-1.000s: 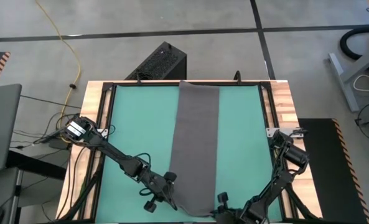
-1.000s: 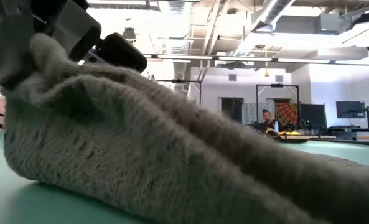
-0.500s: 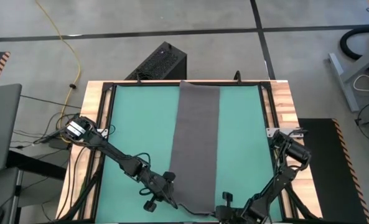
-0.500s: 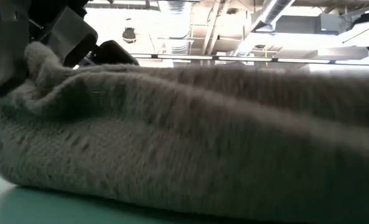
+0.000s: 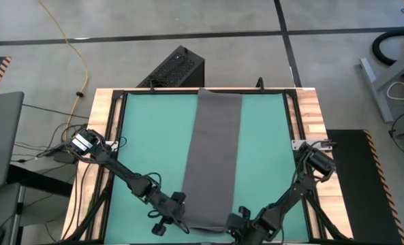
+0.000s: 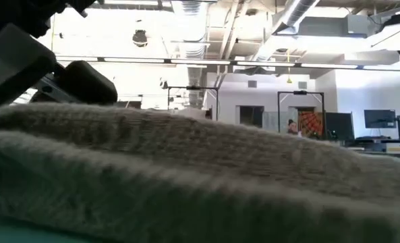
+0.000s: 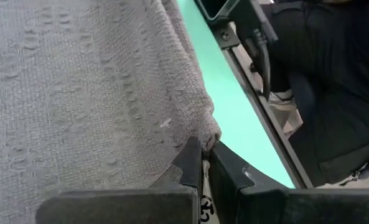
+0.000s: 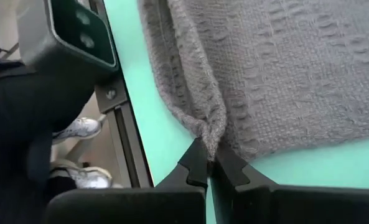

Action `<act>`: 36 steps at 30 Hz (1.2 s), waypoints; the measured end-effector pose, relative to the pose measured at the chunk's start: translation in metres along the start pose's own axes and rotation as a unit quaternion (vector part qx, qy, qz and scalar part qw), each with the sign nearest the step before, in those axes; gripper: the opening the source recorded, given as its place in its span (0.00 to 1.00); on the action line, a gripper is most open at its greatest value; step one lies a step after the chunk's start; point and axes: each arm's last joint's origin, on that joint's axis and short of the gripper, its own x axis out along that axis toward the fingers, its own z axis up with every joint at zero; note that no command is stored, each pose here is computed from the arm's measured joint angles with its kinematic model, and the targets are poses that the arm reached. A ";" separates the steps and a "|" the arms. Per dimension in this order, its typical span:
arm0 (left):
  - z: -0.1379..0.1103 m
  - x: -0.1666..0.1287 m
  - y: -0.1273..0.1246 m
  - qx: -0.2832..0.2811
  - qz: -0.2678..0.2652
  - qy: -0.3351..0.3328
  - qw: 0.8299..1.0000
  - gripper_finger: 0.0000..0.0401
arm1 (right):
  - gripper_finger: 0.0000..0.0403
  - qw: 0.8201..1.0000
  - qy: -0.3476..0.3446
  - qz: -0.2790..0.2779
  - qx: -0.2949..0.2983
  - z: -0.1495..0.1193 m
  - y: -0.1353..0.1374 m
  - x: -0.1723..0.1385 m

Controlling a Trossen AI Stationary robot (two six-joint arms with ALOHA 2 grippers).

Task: Roll towel
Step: Roll the gray towel

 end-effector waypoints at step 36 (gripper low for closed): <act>-0.035 -0.011 -0.006 -0.137 -0.024 -0.067 0.988 0.07 | 0.05 0.984 0.042 0.006 0.173 0.030 -0.012 0.010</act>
